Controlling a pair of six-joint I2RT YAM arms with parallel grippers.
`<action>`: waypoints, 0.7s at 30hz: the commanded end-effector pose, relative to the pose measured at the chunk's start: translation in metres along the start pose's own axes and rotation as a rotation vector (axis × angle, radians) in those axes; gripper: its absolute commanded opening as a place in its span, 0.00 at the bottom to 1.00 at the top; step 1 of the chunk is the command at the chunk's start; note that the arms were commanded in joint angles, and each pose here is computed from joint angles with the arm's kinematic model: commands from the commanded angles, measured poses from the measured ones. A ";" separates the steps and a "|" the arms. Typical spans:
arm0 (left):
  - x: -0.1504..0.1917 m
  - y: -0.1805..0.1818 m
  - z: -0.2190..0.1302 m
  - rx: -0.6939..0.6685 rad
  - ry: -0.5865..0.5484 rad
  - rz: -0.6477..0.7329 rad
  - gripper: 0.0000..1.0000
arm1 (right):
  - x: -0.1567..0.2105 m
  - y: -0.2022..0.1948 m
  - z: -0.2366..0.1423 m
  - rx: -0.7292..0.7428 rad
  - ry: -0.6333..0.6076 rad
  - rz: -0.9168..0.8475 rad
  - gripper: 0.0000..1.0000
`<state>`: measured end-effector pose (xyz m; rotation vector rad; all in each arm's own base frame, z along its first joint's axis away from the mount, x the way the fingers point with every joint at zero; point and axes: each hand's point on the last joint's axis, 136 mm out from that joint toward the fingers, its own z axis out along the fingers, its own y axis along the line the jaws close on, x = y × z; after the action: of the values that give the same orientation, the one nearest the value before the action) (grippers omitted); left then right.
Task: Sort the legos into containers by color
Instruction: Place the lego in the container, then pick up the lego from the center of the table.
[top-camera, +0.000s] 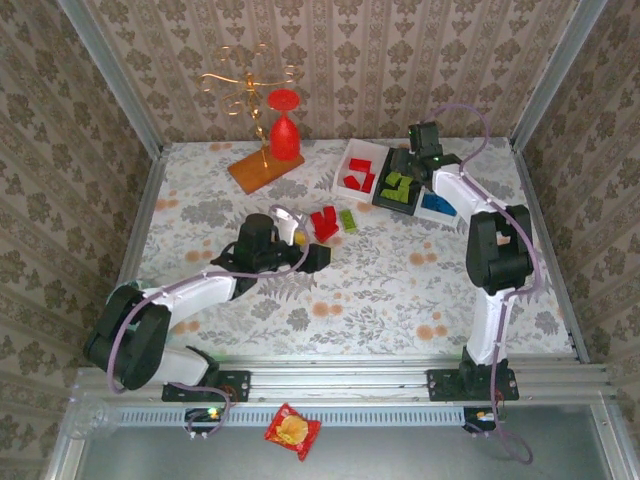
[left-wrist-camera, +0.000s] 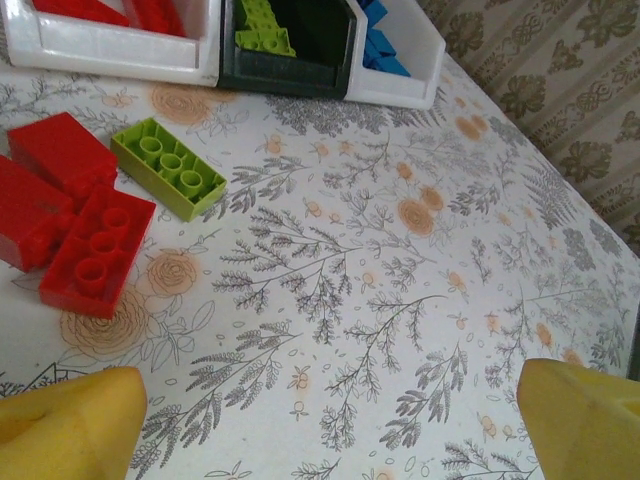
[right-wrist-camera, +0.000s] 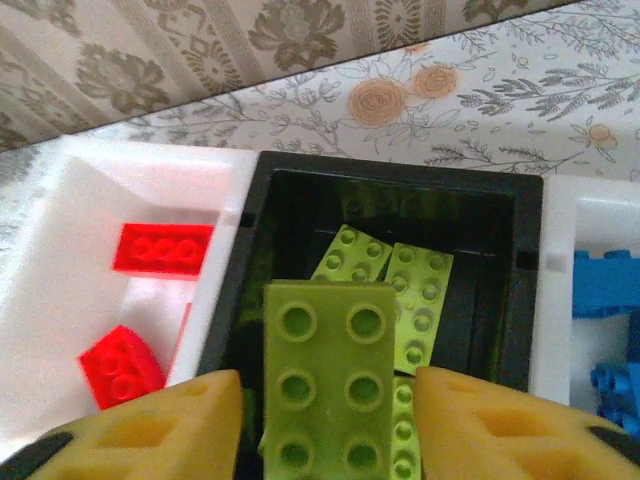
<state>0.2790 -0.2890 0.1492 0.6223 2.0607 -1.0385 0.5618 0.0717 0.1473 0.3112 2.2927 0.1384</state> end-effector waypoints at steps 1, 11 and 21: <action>-0.017 -0.006 0.002 0.013 -0.038 0.011 0.97 | -0.005 0.002 -0.010 -0.005 0.014 0.010 0.62; -0.013 0.055 -0.022 -0.187 -0.110 -0.171 0.97 | 0.086 0.079 -0.088 -0.215 0.018 -0.218 0.75; 0.000 0.093 -0.049 -0.298 -0.106 -0.246 0.97 | 0.188 0.121 -0.077 -0.227 0.151 -0.408 0.77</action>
<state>0.3272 -0.2029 0.1180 0.1879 2.1896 -0.8600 0.3968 0.2436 0.1001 -0.3011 2.4129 0.2844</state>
